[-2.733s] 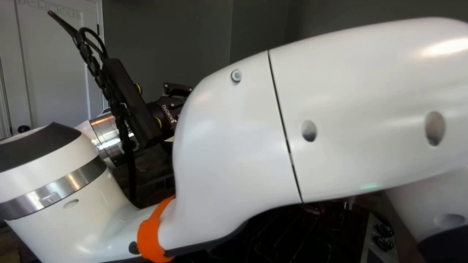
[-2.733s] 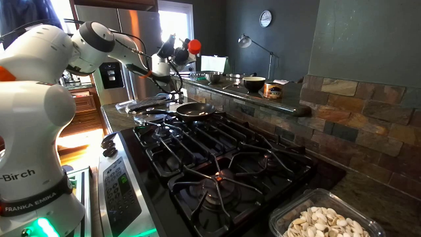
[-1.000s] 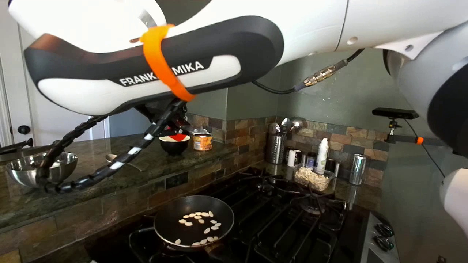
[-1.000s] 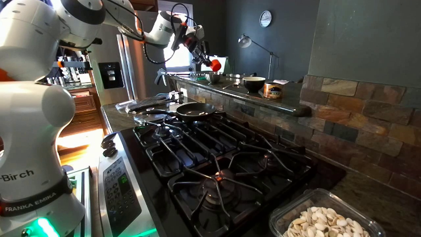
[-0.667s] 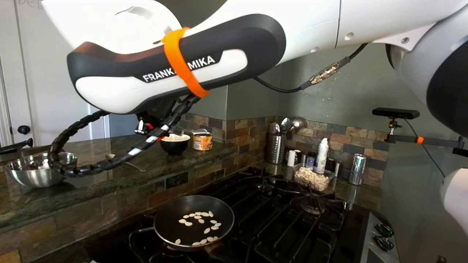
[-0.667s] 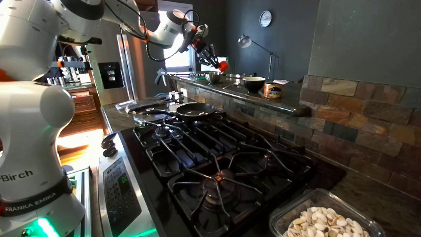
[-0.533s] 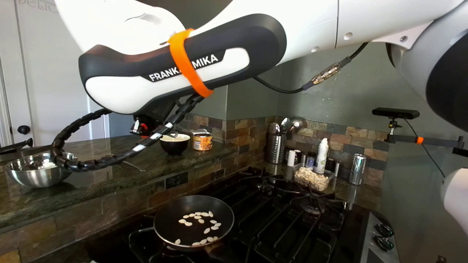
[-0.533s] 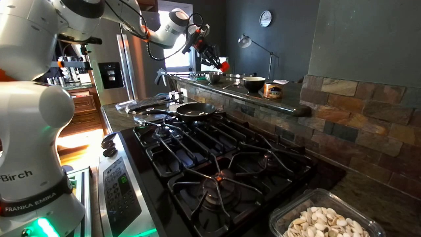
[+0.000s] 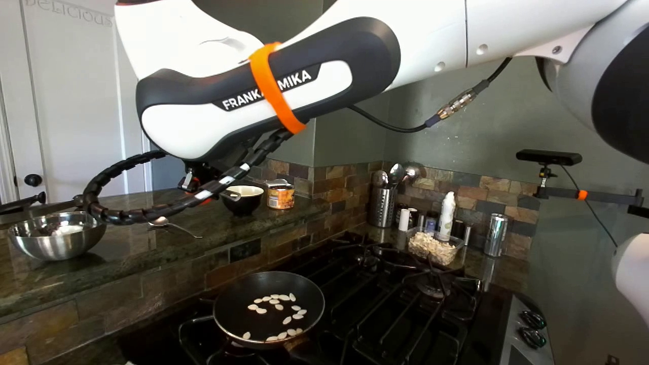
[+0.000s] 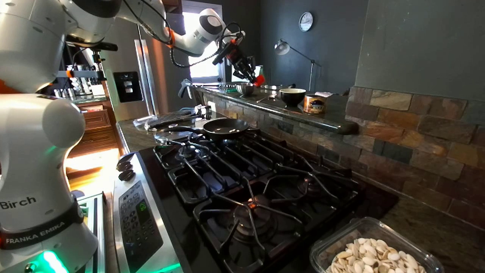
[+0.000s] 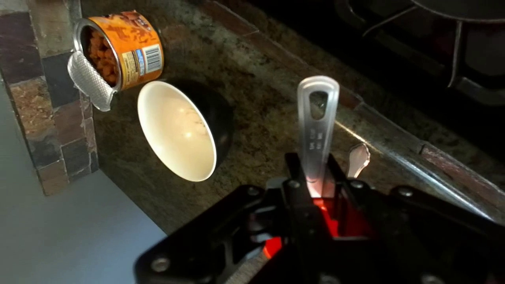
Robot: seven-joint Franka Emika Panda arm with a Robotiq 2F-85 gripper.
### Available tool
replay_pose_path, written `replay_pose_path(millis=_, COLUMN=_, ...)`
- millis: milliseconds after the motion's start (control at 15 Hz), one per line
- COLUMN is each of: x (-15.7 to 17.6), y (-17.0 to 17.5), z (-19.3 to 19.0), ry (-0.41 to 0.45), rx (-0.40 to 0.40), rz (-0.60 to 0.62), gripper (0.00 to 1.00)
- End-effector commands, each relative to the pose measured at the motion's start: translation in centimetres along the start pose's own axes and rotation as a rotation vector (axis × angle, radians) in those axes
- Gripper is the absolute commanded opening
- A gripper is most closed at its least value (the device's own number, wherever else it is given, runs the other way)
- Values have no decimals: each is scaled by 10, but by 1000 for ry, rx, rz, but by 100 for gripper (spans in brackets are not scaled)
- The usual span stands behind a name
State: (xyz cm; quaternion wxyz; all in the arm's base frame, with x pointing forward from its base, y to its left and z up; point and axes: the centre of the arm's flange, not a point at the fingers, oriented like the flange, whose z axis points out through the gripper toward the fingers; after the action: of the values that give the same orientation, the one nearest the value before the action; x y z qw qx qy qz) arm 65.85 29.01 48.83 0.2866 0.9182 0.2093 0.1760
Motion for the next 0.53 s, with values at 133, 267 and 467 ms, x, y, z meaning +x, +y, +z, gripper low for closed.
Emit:
replay_pose_path(millis=133, x=0, y=3, z=1, ry=15, rx=24, rz=9, gripper=4)
replay_pose_path(millis=267, x=-1, y=12, z=8, ry=36, rx=72, rz=54, gripper=4)
replay_pose_path(millis=467, x=2, y=28, z=18, ry=93, rx=114, rz=117, gripper=4)
